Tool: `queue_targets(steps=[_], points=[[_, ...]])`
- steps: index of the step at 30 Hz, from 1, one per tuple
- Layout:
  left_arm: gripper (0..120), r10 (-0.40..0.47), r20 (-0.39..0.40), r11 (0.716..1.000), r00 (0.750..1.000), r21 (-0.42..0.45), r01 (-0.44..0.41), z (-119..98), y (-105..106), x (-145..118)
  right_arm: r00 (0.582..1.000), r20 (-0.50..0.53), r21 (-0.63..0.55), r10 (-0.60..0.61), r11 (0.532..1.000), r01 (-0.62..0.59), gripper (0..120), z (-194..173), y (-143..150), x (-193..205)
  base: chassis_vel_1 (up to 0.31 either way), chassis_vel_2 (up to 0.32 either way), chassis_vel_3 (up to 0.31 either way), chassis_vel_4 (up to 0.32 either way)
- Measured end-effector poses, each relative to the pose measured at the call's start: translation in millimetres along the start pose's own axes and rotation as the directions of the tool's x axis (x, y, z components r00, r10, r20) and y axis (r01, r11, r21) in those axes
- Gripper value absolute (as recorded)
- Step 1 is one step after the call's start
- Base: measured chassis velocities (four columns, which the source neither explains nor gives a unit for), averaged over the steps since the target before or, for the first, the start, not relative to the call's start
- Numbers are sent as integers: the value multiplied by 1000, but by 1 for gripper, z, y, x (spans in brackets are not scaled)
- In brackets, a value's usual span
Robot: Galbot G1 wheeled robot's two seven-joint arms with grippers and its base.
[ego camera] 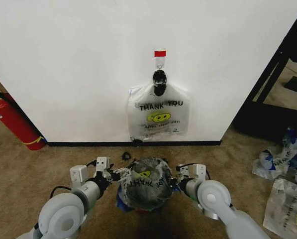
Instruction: Pick up the garbage bag from the wall and place it over the trash bin.
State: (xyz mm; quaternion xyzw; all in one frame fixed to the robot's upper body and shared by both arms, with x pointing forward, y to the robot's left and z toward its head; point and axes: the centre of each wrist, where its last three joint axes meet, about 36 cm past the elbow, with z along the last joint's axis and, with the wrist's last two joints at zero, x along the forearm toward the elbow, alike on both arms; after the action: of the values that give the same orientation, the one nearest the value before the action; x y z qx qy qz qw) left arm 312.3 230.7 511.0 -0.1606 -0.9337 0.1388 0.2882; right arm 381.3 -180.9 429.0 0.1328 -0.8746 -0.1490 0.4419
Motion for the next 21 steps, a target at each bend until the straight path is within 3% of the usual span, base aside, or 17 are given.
queue_targets(steps=[6,10,12,17,21], points=[[100,10,7,1000,1000,-2,-10,-7,-4,4,997,69,3,-25,1000,24,1,4,0,10,0,0,0,0],[100,75,0,996,997,-51,-75,-26,-23,18,982,186,21,-27,1000,23,1,13,-3,21,0,0,0,0],[100,77,-1,996,997,-53,-77,-27,-24,19,981,191,22,-27,999,23,1,13,-3,21,0,0,0,0],[96,226,-106,960,968,-147,-240,-53,-54,14,943,332,64,-17,998,-5,1,28,-5,28,0,0,0,0],[86,234,-167,948,958,-177,-263,-69,-65,-12,916,400,110,-25,994,-21,1,36,-2,31,0,0,0,0]])
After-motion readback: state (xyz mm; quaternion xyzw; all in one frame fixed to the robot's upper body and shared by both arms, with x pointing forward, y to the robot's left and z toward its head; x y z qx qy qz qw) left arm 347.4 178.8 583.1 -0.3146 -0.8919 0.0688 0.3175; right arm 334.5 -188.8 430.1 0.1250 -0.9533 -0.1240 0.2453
